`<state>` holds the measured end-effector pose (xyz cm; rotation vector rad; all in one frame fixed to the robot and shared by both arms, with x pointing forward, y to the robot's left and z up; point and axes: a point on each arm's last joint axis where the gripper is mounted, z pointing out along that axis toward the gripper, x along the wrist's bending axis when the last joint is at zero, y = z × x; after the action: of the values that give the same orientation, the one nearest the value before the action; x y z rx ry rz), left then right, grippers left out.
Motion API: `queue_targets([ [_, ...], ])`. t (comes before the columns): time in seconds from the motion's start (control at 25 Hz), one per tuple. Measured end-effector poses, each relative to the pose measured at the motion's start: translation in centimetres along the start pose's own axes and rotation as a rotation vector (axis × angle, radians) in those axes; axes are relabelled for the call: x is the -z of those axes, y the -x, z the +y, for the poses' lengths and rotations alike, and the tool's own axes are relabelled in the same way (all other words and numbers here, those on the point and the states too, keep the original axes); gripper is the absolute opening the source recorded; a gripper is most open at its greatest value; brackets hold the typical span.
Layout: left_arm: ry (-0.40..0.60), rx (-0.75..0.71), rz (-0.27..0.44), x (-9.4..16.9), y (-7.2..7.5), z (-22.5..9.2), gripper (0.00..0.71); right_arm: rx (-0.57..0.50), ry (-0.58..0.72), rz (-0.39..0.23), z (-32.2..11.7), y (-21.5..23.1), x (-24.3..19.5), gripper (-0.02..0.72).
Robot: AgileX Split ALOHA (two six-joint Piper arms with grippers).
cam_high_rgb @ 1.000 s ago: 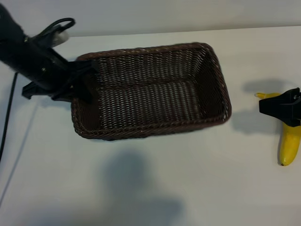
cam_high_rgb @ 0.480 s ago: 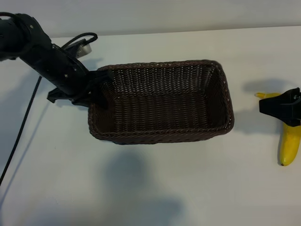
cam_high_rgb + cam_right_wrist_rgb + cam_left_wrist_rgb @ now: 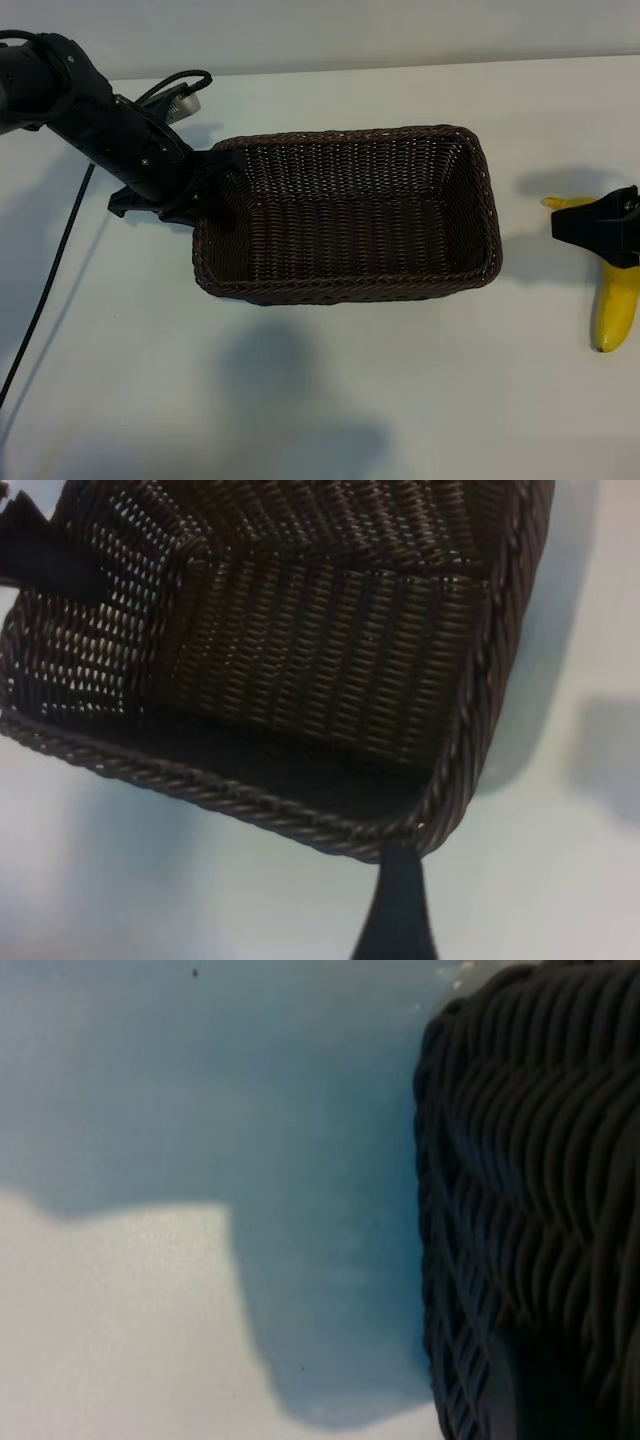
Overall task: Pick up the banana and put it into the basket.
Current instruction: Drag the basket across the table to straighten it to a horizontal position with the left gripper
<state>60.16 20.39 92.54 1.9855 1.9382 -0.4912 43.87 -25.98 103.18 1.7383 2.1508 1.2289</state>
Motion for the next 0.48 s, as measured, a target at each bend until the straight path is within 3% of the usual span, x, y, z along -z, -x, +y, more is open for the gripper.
queue_targets([
  [0.16, 0.0, -0.002, -0.003, -0.03, 0.01, 0.01, 0.208, 0.0, 0.0, 0.0, 0.0, 0.0, 0.0, 0.593],
  [0.36, -0.002, 0.004, -0.014, -0.16, 0.05, 0.03, 0.439, 0.0, 0.0, 0.0, 0.0, 0.0, 0.0, 0.593],
  [0.48, -0.018, -0.002, -0.019, -0.16, 0.1, -0.11, 0.525, 0.0, 0.0, 0.0, 0.0, 0.0, 0.0, 0.593],
])
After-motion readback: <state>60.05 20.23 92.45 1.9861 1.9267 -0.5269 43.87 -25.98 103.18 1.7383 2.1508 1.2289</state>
